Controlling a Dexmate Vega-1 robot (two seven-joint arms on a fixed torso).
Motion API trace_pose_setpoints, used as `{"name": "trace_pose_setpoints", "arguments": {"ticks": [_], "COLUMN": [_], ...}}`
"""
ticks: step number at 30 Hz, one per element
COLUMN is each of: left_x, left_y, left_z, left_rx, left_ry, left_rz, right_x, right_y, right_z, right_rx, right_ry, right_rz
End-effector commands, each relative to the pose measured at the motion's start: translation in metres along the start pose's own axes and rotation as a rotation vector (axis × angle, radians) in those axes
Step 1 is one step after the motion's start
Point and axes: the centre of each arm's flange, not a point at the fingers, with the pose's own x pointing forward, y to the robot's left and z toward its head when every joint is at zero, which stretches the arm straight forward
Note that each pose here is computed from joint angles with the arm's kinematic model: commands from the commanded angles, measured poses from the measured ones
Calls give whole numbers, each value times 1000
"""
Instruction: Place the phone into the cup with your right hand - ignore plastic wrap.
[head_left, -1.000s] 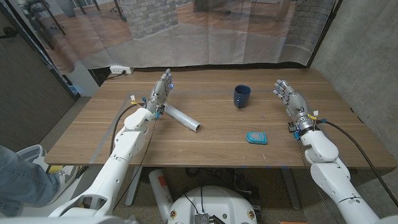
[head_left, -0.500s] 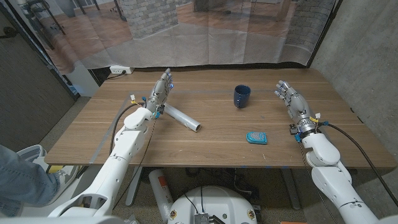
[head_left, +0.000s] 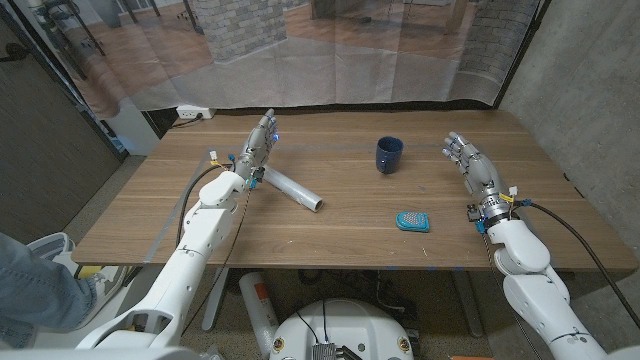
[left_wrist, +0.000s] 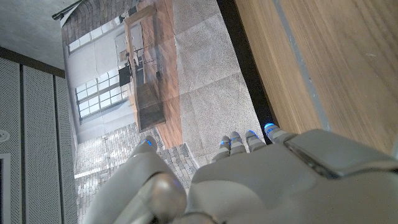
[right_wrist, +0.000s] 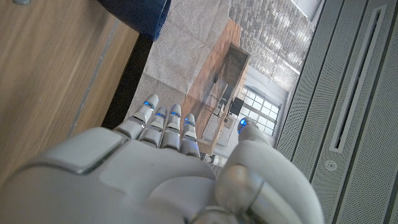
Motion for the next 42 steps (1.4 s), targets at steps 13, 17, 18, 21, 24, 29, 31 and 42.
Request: {"name": "trace_pose_setpoints", "arguments": {"ticks": [13, 17, 18, 21, 24, 29, 31, 42], "left_x": [-1, -1, -1, -1, -1, -1, -1, 1], "left_y": [-8, -9, -9, -10, -10, -10, -11, -13], "left_z": [4, 4, 4, 4, 5, 7, 6, 9], "left_rx": [9, 9, 16, 11, 11, 22, 15, 21], "left_ry": [-2, 2, 4, 5, 4, 7, 8, 2], "left_rz": [-9, -8, -6, -9, -6, -2, -7, -9], "right_x": [-28, -28, -28, -30, -32, -37, -39, -43], "right_y": [-4, -4, -4, -3, -3, -2, -1, 1], "right_z": [7, 9, 9, 8, 9, 8, 7, 7], "right_rx": [-46, -58, -68, -60, -63, -79, -65, -73], "right_ry": [3, 6, 8, 10, 2, 10, 6, 20], "right_rz": [26, 31, 36, 34, 29, 31, 19, 40]}}
